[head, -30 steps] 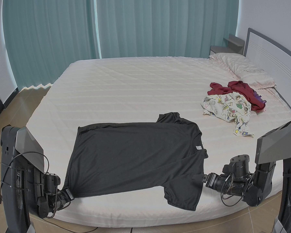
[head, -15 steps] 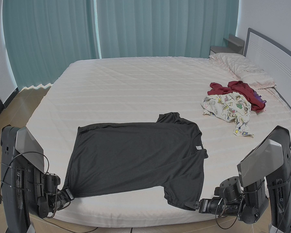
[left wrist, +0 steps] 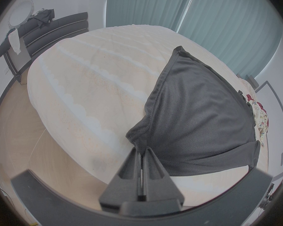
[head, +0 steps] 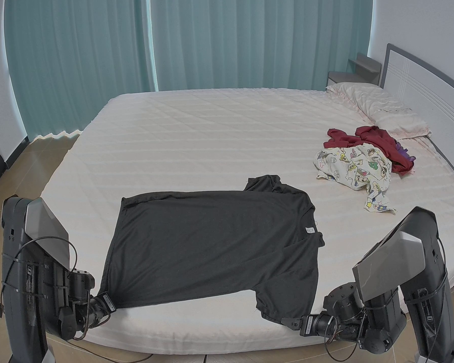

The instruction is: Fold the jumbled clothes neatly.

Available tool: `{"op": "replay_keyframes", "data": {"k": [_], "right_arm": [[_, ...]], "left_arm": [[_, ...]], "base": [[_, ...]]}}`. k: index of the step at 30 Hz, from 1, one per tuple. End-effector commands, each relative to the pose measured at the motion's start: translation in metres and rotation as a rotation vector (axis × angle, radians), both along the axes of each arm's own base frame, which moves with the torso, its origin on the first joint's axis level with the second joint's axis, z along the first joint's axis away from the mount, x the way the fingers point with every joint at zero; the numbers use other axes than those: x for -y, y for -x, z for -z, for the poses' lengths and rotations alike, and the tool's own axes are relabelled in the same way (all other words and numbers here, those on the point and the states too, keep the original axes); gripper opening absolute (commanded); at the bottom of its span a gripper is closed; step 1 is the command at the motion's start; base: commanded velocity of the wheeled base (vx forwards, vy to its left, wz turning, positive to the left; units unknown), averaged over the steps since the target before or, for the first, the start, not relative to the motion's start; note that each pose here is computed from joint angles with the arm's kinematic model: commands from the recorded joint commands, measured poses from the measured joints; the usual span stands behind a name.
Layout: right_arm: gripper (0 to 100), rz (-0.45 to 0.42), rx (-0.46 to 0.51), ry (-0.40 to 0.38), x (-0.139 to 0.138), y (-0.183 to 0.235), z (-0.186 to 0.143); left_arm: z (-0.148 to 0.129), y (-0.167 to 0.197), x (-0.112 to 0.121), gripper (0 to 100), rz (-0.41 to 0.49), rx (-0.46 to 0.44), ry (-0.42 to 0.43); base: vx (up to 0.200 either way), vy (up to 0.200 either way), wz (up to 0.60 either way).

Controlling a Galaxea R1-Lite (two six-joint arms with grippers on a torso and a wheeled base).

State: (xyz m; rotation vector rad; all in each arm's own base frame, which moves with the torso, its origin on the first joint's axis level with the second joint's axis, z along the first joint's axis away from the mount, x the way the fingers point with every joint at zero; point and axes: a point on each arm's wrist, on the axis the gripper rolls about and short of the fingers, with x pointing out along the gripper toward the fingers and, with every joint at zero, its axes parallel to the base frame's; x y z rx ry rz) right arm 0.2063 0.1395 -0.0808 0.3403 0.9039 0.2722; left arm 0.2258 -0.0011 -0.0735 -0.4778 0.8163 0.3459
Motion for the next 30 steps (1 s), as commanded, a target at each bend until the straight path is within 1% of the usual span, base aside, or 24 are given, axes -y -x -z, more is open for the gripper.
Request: {"op": "replay_keyframes", "data": {"k": [1,6,7,14,15,16,18,19,21,23,24,25,27,30], "right_arm": [[100,-0.002,0.023,-0.013,-0.005,-0.005,0.002],[100,0.002,0.037,-0.024,-0.007,-0.01,0.003],[0,0.003,0.036,-0.022,-0.006,-0.01,0.003],[0,0.019,0.012,-0.014,0.002,-0.003,-0.002],[0,0.024,0.002,-0.016,0.008,0.001,-0.009],[0,0.024,0.002,-0.016,0.008,0.001,-0.009],[0,0.046,-0.013,-0.014,0.02,0.007,-0.019],[0,0.046,-0.013,-0.014,0.02,0.007,-0.019],[0,0.059,-0.044,-0.027,0.035,0.014,-0.029],[0,0.059,-0.058,-0.046,0.042,0.018,-0.036],[0,0.059,-0.055,-0.052,0.042,0.017,-0.037],[0,0.08,-0.033,-0.074,0.045,0.015,-0.044],[0,0.095,-0.014,-0.074,0.049,0.012,-0.047],[0,0.096,-0.016,-0.069,0.051,0.012,-0.049]], "left_arm": [[0.0,-0.001,0.0,0,-0.001,0.013,0.0],[0.0,-0.001,0.0,0,-0.001,0.013,0.0],[0.0,-0.001,0.0,0,-0.001,0.013,0.0],[0.0,-0.001,0.0,0,-0.001,0.013,0.0],[0.0,-0.002,0.0,0,-0.001,0.015,0.0],[0.0,-0.002,0.0,0,-0.001,0.015,0.0],[0.0,-0.001,0.0,0,-0.001,0.013,0.0],[0.0,-0.001,0.0,0,-0.001,0.013,0.0],[0.0,-0.001,0.0,0,-0.002,0.013,0.0],[-0.001,-0.001,0.0,0,-0.002,0.015,-0.001],[0.0,-0.001,0.0,0,-0.002,0.013,-0.001],[-0.001,-0.001,0.0,0,-0.002,0.013,-0.001],[-0.002,-0.001,0.0,0,-0.002,0.018,-0.004],[-0.005,0.001,0.0,0,-0.005,0.019,-0.01]], "base": [[0.0,0.0,0.0],[0.0,0.0,0.0],[0.0,0.0,0.0],[0.0,0.0,0.0],[0.0,0.0,0.0],[0.0,0.0,0.0],[0.0,0.0,0.0],[0.0,0.0,0.0],[0.0,0.0,0.0],[0.0,0.0,0.0],[0.0,0.0,0.0],[0.0,0.0,0.0],[0.0,0.0,0.0],[0.0,0.0,0.0]]}}
